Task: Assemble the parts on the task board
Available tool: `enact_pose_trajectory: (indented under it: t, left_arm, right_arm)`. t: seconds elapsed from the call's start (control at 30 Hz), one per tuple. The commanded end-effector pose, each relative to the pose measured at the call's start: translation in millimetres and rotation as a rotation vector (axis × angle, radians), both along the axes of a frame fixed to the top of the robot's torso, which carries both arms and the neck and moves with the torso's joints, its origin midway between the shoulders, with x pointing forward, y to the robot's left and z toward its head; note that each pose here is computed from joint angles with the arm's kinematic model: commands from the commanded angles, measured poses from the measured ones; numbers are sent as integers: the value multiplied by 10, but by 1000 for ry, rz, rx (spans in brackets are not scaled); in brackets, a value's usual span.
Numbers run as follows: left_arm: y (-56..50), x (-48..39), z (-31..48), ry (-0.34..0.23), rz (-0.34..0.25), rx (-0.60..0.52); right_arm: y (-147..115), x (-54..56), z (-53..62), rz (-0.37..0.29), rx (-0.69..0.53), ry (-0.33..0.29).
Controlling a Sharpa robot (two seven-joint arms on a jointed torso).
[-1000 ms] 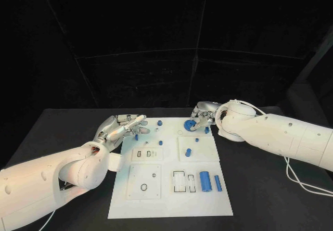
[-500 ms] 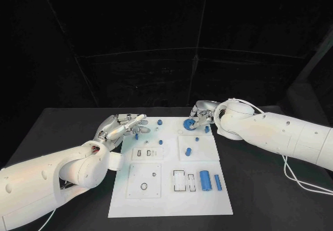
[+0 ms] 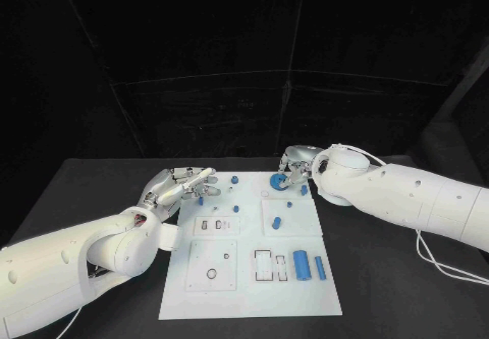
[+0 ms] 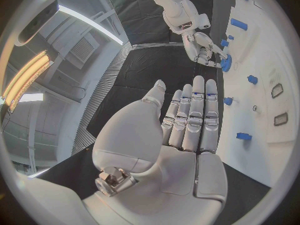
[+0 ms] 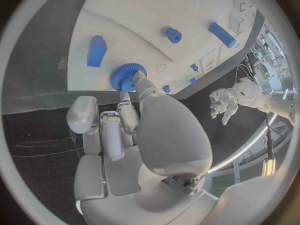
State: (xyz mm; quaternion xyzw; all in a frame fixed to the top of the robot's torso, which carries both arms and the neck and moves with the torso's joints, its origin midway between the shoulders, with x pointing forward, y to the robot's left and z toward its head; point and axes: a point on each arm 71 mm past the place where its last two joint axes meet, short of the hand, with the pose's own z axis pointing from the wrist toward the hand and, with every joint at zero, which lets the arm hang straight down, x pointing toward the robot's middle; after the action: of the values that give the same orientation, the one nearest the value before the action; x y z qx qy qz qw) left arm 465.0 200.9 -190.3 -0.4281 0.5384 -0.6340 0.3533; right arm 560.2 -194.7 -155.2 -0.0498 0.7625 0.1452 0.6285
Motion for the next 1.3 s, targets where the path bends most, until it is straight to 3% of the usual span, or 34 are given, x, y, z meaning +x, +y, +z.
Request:
enact_pose_trajectory:
  t: [0.03, 0.17, 0.53, 0.7, 0.97, 1.3]
  left_arm:
    - [-22, -7, 9, -1, -23, -4]
    - [-22, -7, 9, 0, -24, -4]
    - [-8, -9, 16, -9, -18, -6]
    - [1, -11, 21, -15, -14, -7]
    - [15, -9, 22, -18, -10, -6]
    - [11, -7, 22, -18, -11, -7]
  right_arm:
    - [24, -13, 37, 5, -66, -96]
    - [103, -60, 62, 29, -56, -125]
    - [460, -327, 199, 107, 17, -237]
    - [637, -405, 240, 141, 54, -257]
    - [933, -412, 233, 174, 71, -248]
    - [1179, -364, 89, 191, 53, -188]
